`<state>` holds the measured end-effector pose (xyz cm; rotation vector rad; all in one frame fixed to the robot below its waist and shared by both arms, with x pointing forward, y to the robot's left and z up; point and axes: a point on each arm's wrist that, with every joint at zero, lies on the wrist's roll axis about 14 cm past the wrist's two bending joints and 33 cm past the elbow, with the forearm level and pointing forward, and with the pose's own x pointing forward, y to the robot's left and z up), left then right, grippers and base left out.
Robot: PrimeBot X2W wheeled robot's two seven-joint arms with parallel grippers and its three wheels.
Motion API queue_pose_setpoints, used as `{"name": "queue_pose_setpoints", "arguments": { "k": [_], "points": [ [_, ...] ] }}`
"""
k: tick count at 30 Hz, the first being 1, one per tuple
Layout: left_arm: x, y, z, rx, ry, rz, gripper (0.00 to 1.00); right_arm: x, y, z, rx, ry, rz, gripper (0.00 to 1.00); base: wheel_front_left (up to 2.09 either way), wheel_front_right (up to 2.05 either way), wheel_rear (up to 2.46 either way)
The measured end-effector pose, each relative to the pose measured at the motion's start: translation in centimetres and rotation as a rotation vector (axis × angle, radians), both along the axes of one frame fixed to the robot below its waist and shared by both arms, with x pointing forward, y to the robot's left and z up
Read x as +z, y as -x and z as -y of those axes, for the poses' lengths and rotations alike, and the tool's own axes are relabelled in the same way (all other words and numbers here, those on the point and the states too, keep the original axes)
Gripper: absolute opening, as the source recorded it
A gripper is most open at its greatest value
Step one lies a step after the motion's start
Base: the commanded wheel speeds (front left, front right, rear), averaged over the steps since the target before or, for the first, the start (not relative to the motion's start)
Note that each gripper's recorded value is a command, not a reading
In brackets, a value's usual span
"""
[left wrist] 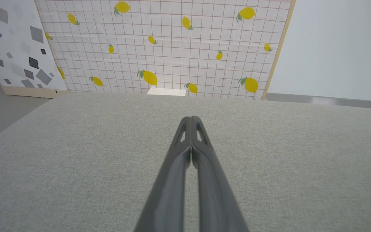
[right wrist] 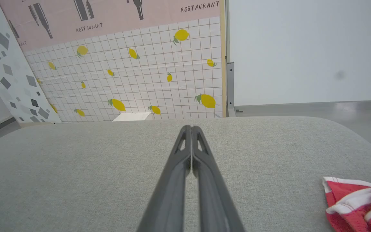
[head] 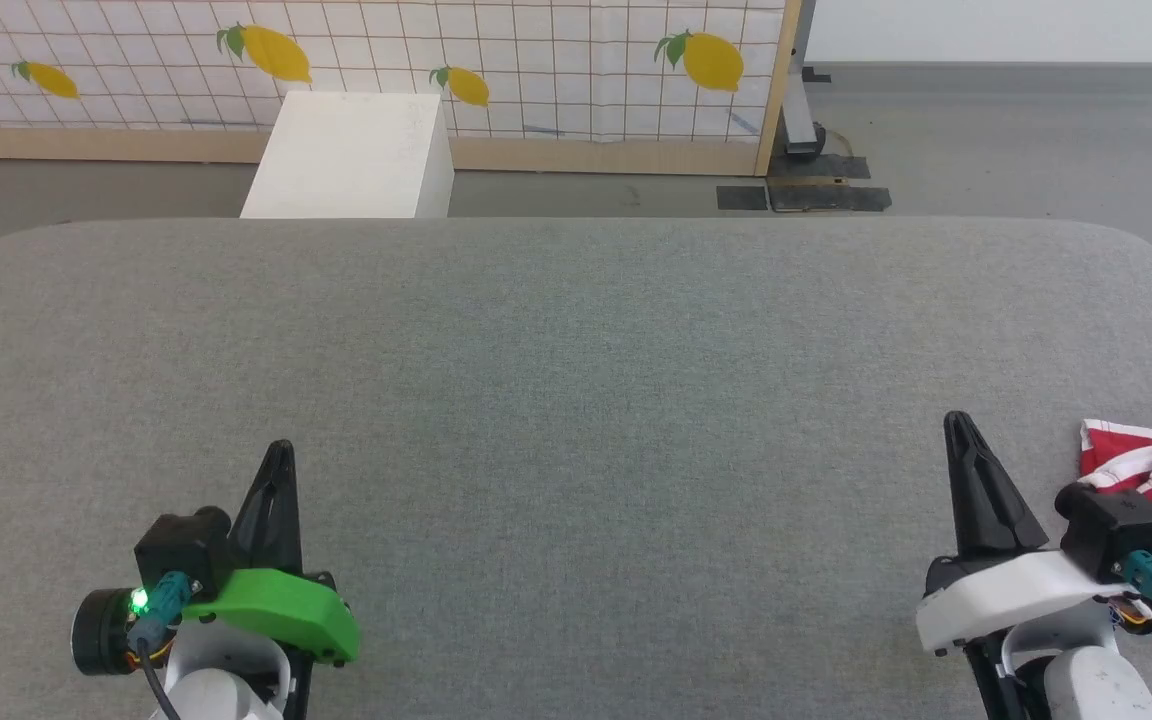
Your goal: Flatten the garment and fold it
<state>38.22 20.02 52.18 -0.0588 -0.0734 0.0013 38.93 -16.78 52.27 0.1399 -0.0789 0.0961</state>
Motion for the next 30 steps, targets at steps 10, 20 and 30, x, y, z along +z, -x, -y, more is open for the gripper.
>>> {"name": "queue_pose_setpoints", "arguments": {
  "k": [10, 20, 30],
  "points": [
    [0.36, 0.00, 0.36, -0.005, -0.026, -0.002, 0.00, 0.05, 0.28, -0.12, 0.006, 0.025, -0.009, 0.00, 0.00, 0.00, 0.00],
    [0.39, 0.10, 0.68, -0.007, -0.035, -0.013, 0.00, 0.25, 0.42, -0.23, 0.011, 0.045, -0.013, 0.00, 0.00, 0.00, 0.00],
    [0.53, 0.23, 0.98, -0.008, -0.040, -0.018, 0.00, 0.56, 0.51, -0.34, 0.016, 0.062, -0.014, 0.00, 0.00, 0.00, 0.00]
  ]
}}
